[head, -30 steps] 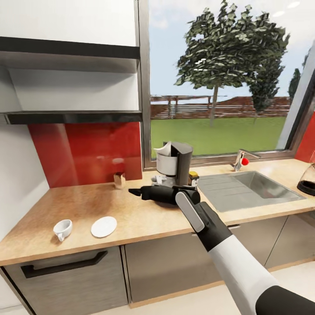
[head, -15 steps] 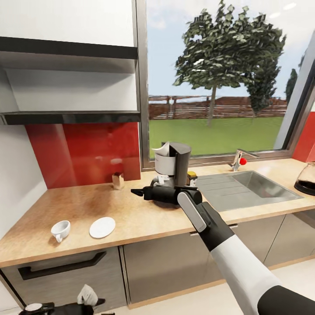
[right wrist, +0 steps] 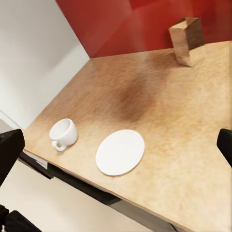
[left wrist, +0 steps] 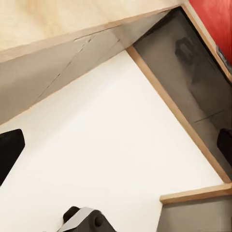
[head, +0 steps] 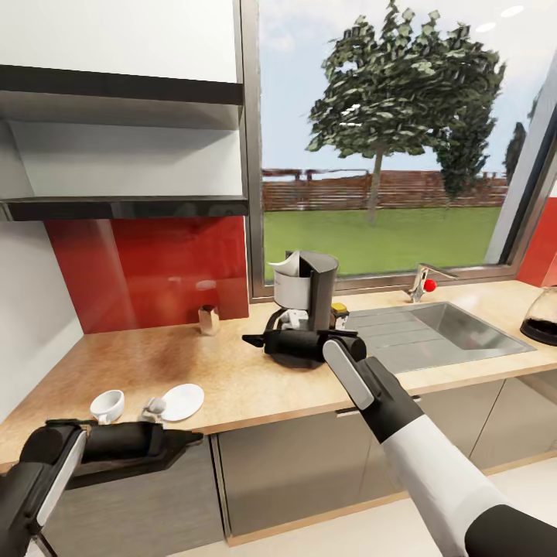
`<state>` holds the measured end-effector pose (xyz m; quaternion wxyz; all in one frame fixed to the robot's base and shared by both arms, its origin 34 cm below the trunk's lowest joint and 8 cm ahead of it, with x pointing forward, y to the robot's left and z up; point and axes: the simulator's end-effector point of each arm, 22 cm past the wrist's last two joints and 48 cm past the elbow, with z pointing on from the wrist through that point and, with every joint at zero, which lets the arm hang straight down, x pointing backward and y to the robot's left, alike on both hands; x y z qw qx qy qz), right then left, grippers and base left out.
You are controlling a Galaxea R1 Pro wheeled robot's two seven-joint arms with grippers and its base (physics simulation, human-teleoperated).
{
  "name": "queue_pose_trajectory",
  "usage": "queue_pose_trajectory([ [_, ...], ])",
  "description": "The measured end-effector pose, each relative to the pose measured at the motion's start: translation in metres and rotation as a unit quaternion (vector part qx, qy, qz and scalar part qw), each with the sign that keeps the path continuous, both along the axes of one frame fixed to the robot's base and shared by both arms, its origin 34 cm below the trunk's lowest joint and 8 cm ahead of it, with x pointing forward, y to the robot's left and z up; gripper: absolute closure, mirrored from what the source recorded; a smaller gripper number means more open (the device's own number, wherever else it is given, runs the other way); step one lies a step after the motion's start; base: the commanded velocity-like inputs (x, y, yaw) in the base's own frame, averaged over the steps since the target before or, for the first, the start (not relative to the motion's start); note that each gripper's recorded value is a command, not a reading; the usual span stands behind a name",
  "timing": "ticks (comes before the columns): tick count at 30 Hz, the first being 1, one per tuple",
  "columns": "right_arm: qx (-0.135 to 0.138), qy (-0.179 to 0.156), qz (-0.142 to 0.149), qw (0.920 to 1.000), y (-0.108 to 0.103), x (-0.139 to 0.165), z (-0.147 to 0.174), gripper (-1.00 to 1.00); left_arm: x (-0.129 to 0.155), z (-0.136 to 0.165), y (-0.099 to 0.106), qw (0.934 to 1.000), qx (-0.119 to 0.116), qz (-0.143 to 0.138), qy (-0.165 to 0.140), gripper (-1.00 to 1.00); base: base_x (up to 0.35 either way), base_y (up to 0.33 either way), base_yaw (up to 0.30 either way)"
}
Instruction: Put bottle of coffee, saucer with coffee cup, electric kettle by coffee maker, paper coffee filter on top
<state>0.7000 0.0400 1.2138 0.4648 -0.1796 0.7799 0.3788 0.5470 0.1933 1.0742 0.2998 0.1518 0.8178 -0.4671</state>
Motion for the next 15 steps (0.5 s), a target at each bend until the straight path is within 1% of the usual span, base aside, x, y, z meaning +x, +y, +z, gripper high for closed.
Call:
queue_pose_trajectory([
  [7,-0.001,0.0,-0.001,1.0,-0.001,0.001,0.0,-1.0,0.026,0.041,0.0,0.9992,-0.009,0.001,-0.04,-1.0,0.0,0.0,0.0],
  [8,-0.001,0.0,-0.001,1.0,-0.001,0.001,0.0,-1.0,0.033,0.052,0.0,0.9987,-0.013,0.001,-0.049,-1.0,0.0,0.0,0.0],
  [11,-0.002,0.0,-0.001,1.0,-0.001,0.001,-0.001,-1.0,0.047,0.062,0.004,0.9984,-0.019,0.009,-0.053,-1.0,0.0,0.0,0.0],
  [12,-0.003,-0.001,-0.001,1.0,-0.001,0.001,-0.001,-1.0,0.052,0.064,0.008,0.9983,-0.022,0.015,-0.052,-1.0,0.0,0.0,0.0],
  [15,-0.005,-0.001,-0.001,1.0,-0.001,0.001,-0.002,-1.0,0.068,0.064,0.031,0.997,-0.042,0.052,-0.039,-1.0,0.0,0.0,0.0],
])
